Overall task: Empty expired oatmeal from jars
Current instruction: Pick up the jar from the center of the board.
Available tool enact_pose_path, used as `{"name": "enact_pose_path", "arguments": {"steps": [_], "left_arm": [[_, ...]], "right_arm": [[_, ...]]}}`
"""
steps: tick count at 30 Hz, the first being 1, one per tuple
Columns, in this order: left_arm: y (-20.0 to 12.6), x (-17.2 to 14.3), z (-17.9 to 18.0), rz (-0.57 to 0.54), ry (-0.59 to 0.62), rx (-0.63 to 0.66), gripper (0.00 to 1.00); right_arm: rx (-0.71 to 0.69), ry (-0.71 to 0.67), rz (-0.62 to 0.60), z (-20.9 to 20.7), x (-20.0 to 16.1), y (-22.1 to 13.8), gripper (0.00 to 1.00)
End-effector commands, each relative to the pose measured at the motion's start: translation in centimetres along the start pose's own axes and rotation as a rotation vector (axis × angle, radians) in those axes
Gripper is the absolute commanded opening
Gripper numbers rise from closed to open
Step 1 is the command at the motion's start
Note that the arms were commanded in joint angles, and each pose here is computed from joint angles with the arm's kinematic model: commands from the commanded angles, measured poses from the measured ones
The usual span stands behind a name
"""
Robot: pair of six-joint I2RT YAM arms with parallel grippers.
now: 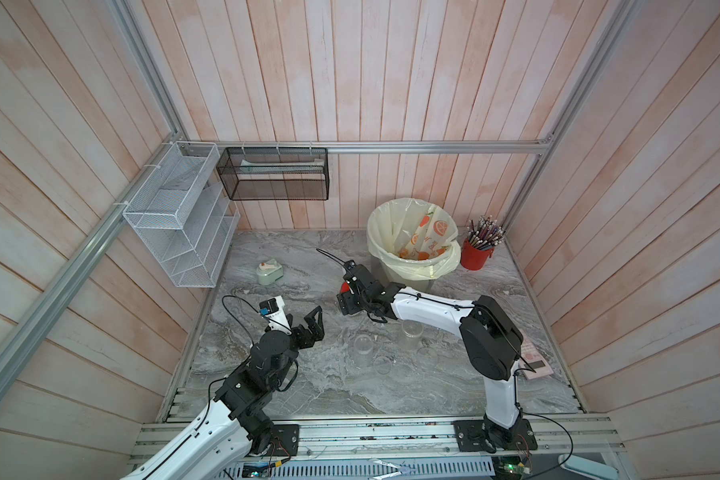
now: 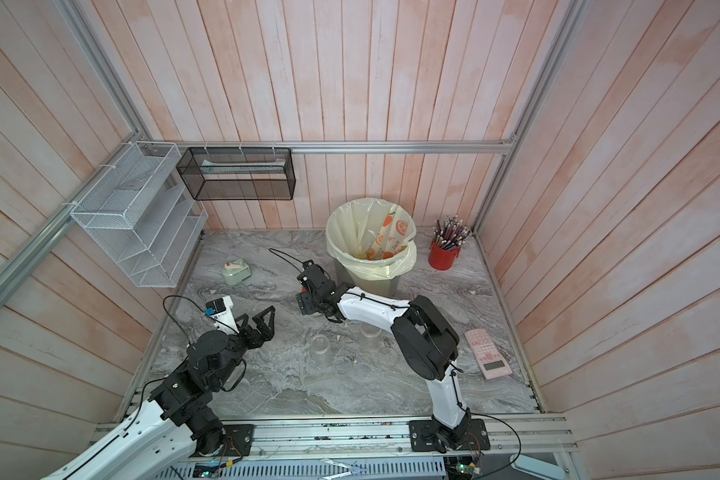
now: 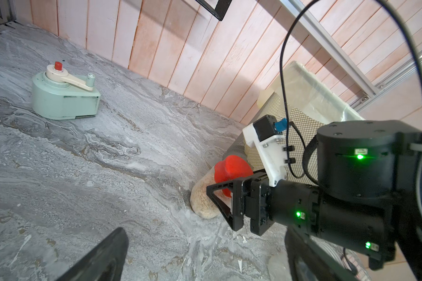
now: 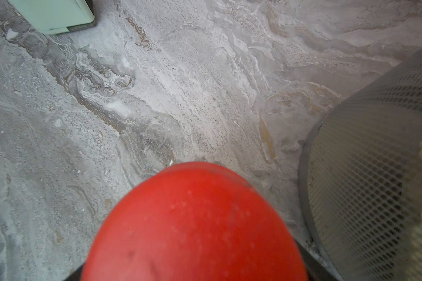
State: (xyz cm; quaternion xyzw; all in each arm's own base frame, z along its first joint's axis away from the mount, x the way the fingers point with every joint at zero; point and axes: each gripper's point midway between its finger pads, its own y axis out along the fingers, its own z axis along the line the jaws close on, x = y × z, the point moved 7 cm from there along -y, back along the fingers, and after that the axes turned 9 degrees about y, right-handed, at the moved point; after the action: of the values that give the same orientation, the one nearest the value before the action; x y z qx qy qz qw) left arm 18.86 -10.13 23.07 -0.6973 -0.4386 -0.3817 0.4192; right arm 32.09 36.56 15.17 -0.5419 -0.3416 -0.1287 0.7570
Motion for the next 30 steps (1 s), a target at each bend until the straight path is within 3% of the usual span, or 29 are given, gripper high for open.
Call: {"name": "enact_pose_path", "arguments": {"steps": [1,16,30], "left_arm": [[0.0,-0.5,0.1,0.013,0.044,-0.013,1.0],[-0.1,0.0,-0.8,-0.04,0.122,-0.1,1.0],[0.1,1.7,-2.6,-0.141,0.269,-0.199,1.0]], "right_arm": [[-0.019,0.006,-0.018,-0.2,0.6,0.6,0.82],[0.089,-0.012,-0.032,1.1,1.4,-0.8,0.41],[0.25,-0.008,-0.129,2.5,5.7,-8.6,0.35]]}}
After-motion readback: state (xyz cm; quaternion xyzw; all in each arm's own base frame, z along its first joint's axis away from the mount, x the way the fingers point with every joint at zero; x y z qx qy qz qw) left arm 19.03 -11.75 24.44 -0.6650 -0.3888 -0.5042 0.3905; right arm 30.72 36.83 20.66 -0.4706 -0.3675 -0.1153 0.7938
